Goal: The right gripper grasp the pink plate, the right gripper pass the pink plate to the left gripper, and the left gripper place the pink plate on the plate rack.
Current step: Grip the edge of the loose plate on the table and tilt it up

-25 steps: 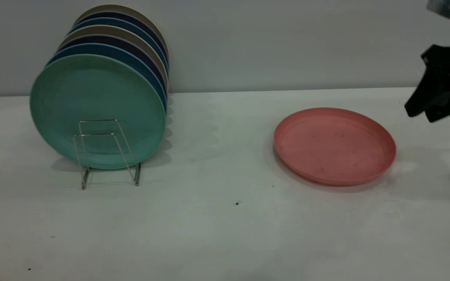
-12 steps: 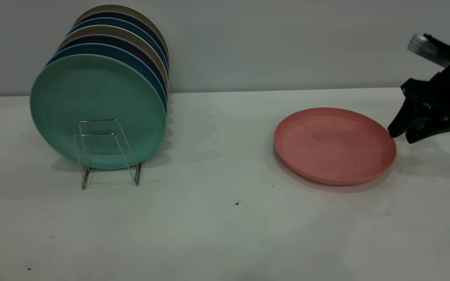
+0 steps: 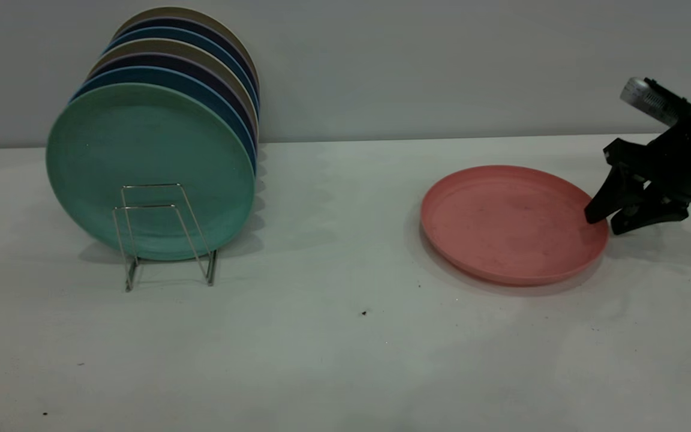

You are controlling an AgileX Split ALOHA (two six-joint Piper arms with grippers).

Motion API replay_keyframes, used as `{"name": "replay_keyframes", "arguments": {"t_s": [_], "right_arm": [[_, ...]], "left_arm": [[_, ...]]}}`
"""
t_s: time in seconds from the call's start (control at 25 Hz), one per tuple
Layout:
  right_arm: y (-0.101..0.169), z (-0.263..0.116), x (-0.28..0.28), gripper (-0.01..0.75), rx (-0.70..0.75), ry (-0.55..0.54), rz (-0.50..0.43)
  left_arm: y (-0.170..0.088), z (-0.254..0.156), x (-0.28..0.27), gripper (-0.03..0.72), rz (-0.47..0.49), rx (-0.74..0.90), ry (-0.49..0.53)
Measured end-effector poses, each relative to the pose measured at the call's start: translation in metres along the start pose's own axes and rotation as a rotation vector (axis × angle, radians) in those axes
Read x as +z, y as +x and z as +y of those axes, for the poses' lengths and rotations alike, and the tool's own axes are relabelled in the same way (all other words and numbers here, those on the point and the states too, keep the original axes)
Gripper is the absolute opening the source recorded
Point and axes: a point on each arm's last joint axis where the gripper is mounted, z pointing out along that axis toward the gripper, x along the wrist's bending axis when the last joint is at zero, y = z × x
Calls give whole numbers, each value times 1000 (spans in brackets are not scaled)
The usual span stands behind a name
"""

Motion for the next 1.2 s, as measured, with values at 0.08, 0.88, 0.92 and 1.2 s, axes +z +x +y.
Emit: {"name": "replay_keyframes", "arguments": {"t_s": [0.08, 0.88, 0.92, 1.2], "right_arm": [[-3, -3, 7, 388, 28, 4, 11], [11, -16, 12, 13, 16, 112, 216], [13, -17, 12, 13, 3, 122, 245], [23, -17, 9, 13, -37, 120, 356]], "left_arm": [[0, 0, 0, 458, 0, 0, 0], [8, 4, 8, 458, 32, -12, -7], [10, 3, 12, 458, 27, -19, 18], [33, 4, 58, 458, -39, -87, 124]]}}
